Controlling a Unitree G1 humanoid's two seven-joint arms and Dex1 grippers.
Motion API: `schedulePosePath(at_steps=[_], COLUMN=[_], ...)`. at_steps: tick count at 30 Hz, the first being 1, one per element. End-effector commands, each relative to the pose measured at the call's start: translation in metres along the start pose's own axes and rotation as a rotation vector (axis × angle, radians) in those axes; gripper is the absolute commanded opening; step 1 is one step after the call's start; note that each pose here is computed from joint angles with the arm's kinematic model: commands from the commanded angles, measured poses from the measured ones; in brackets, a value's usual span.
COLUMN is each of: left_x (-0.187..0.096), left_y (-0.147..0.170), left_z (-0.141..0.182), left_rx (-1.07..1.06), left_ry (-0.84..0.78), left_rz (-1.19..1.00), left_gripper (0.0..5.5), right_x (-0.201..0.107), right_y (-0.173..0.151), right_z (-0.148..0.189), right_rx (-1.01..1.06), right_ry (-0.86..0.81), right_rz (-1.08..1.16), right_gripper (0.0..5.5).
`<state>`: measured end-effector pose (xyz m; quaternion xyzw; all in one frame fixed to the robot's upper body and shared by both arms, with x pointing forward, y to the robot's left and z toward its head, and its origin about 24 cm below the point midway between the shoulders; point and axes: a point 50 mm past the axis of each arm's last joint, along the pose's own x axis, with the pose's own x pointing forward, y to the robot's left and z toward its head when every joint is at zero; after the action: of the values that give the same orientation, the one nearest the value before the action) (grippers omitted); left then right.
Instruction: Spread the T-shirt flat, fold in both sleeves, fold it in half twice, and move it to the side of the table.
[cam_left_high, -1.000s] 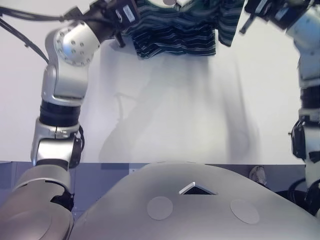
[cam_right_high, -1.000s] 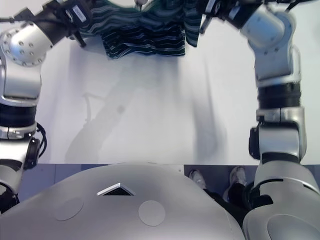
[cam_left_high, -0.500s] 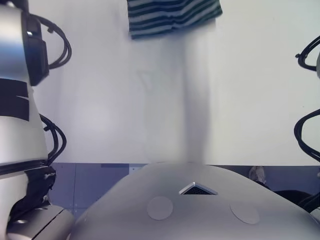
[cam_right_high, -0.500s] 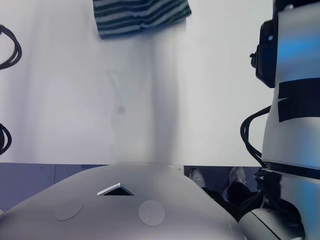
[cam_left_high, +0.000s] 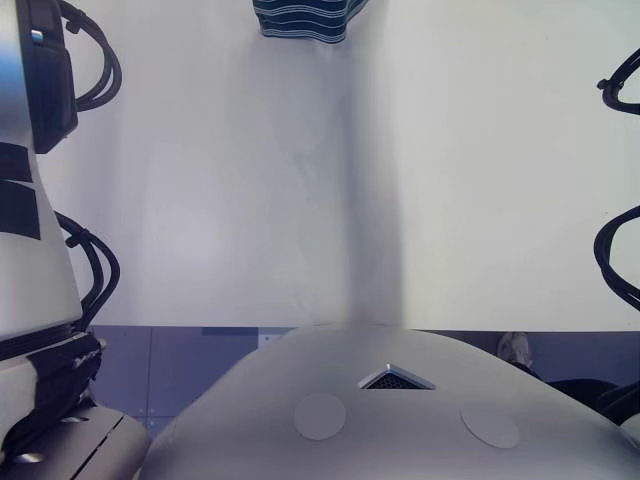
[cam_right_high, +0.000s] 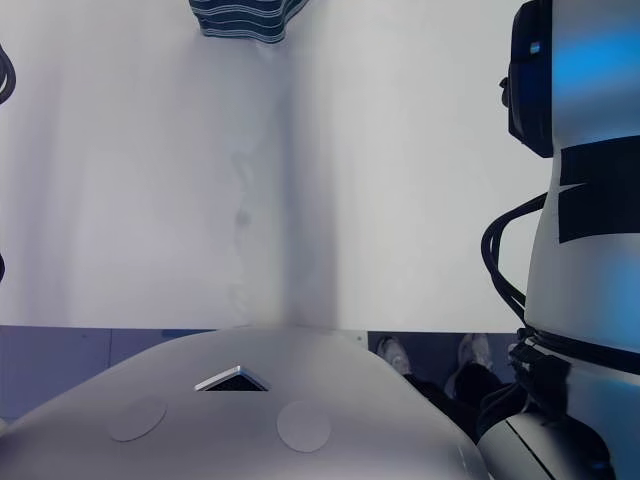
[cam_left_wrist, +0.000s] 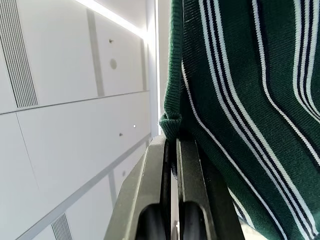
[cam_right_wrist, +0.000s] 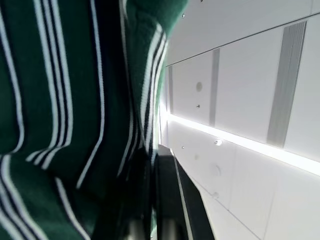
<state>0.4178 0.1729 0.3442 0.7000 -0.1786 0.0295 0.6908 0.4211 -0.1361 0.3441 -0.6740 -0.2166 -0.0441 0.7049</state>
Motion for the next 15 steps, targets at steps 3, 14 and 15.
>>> schedulePosePath(at_steps=[3,14,15], left_x=[-0.002,-0.056,-0.065], left_y=[0.000,-0.016,-0.018], left_z=[0.000,0.006,0.012], left_rx=[-0.028,-0.371,-0.379], left_ry=[-0.058,-0.563,-0.621], left_rz=[-0.114,-0.807,-0.868], left_gripper=[0.00,0.00,0.00], right_x=[-0.007,-0.113,-0.125], right_y=[-0.012,0.010,0.008], right_z=[-0.023,-0.069,-0.066], right_rx=[0.019,0.208,0.215], right_ry=[-0.002,-0.367,-0.395], right_rz=[0.034,0.812,0.876], right_gripper=[0.02,0.02,0.02])
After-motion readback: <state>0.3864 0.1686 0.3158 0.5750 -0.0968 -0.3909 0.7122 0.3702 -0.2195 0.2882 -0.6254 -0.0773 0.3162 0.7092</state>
